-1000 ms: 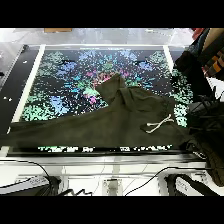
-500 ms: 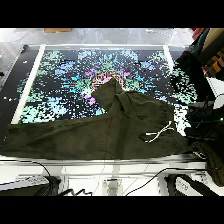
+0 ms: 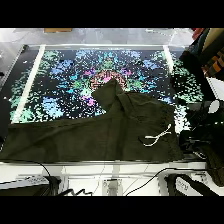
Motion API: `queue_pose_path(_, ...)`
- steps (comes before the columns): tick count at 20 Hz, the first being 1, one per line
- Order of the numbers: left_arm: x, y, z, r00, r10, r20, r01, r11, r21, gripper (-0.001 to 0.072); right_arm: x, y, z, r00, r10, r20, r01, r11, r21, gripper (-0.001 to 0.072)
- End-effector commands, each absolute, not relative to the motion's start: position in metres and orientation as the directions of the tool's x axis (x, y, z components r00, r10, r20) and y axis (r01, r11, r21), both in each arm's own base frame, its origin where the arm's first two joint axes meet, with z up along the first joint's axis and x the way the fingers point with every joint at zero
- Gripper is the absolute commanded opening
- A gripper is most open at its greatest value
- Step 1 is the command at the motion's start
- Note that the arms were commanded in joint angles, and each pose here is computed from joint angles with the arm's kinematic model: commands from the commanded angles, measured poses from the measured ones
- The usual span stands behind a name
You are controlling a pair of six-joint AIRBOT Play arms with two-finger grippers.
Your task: Fold the clothes and pants, and hang the long-sleeved shirts on hangers.
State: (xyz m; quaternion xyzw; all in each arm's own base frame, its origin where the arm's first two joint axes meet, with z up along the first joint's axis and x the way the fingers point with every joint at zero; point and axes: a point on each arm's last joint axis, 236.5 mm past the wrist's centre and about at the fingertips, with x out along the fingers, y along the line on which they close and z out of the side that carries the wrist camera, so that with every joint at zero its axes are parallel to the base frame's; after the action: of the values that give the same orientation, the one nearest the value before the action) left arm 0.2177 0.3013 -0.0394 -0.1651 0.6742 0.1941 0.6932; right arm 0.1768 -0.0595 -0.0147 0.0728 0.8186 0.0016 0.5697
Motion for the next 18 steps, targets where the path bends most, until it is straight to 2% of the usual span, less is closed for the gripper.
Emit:
queue_pose_path(1,0.290,0.277,-0.012,0.241,-0.015,-0.970,-0.486,0.864,-0.134,0.0703,0.201,-0.068,-0.015,-0.245,0.087,-0.966,0.112,0.992,0.061,0.0693)
queue_pose_path(3,0.346,0.248,0.017,0.405,-0.081,-0.911,-0.420,0.868,-0.264,0.0700,0.228,-0.077,-0.007,-0.139,0.053,-0.989,0.107,0.993,0.038,0.0692)
queue_pose_path(6,0.421,0.156,0.055,0.576,-0.321,-0.752,-0.178,0.849,-0.498,0.0692,0.270,-0.083,0.008,0.028,0.030,-0.999,0.113,0.993,0.033,0.0692)
queue_pose_path(10,0.478,0.039,0.059,0.565,-0.414,-0.714,0.075,0.887,-0.455,0.0689,0.293,-0.076,0.013,0.125,0.060,-0.990,0.118,0.990,0.075,0.0692)
queue_pose_path(11,0.491,0.003,0.055,0.558,-0.438,-0.705,0.130,0.885,-0.447,0.0661,0.295,-0.075,0.013,0.133,0.063,-0.989,0.118,0.990,0.079,0.0691)
queue_pose_path(12,0.502,-0.034,0.049,0.551,-0.459,-0.697,0.168,0.879,-0.446,0.0567,0.296,-0.075,0.014,0.139,0.065,-0.988,0.118,0.990,0.082,0.0692)
queue_pose_path(13,0.510,-0.068,0.041,0.547,-0.475,-0.690,0.198,0.874,-0.445,0.0537,0.298,-0.075,0.014,0.146,0.063,-0.987,0.119,0.990,0.080,0.0691)
queue_pose_path(16,0.534,-0.164,0.019,0.575,-0.511,-0.639,0.264,0.855,-0.445,0.0538,0.298,-0.076,0.014,0.149,0.061,-0.987,0.118,0.990,0.079,0.0691)
queue_pose_path(18,0.541,-0.207,-0.004,0.591,-0.509,-0.626,0.250,0.853,-0.458,0.0538,0.298,-0.076,0.014,0.149,0.061,-0.987,0.118,0.990,0.079,0.0692)
